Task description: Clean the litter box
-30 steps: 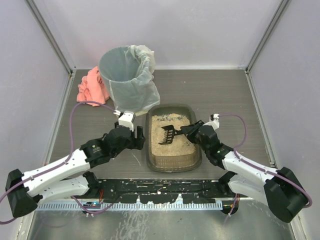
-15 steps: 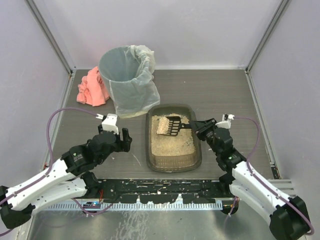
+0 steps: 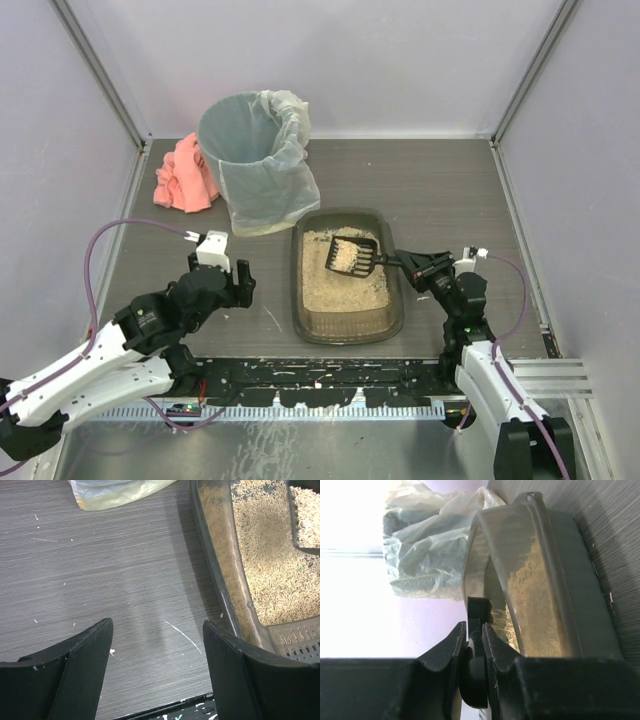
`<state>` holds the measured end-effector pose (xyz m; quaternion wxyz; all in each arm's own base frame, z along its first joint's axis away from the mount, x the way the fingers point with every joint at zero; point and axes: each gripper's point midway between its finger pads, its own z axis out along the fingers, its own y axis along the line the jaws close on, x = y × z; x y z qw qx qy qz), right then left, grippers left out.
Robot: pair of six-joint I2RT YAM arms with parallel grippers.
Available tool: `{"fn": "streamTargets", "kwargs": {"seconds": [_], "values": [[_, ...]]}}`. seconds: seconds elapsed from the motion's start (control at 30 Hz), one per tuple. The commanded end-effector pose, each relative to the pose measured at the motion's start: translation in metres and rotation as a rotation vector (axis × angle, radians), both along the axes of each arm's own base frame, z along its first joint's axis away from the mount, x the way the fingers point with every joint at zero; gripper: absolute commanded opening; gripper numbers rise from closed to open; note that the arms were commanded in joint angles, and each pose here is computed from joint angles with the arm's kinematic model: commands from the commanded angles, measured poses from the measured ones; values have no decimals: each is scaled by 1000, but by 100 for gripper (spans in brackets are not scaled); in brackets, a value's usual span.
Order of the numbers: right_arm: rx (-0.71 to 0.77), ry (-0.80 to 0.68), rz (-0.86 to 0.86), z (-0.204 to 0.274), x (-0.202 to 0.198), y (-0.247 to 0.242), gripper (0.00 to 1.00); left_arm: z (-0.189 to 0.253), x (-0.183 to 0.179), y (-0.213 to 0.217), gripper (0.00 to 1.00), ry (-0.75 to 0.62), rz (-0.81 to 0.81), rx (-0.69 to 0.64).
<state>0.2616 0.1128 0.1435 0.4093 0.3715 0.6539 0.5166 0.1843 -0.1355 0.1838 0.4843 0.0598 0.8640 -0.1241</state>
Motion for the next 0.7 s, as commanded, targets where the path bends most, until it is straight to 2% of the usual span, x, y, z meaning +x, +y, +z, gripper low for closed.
{"fn": "streamTargets", "kwargs": {"seconds": [0.0, 0.1, 0.23, 0.33, 0.43, 0.57, 0.67], "values": [[97, -151, 33, 44, -4, 0, 0, 24, 4, 1, 73, -40, 21, -45], [53, -194, 124, 57, -8, 17, 1, 25, 4, 3, 74, -47, 28, -50], [71, -164, 12, 50, -3, -8, 1, 28, 4, 1, 74, -49, 20, -55], [28, -194, 120, 57, -8, 13, 1, 25, 5, 0, 74, -45, 23, -55], [74, -164, -5, 49, -2, -12, 0, 26, 5, -4, 74, -42, 12, -61], [5, -212, 143, 64, -6, 16, 1, 21, 5, -2, 74, -37, 22, -56], [62, -183, 29, 57, -1, -7, 0, 22, 3, -4, 74, -34, 10, -68]]}}
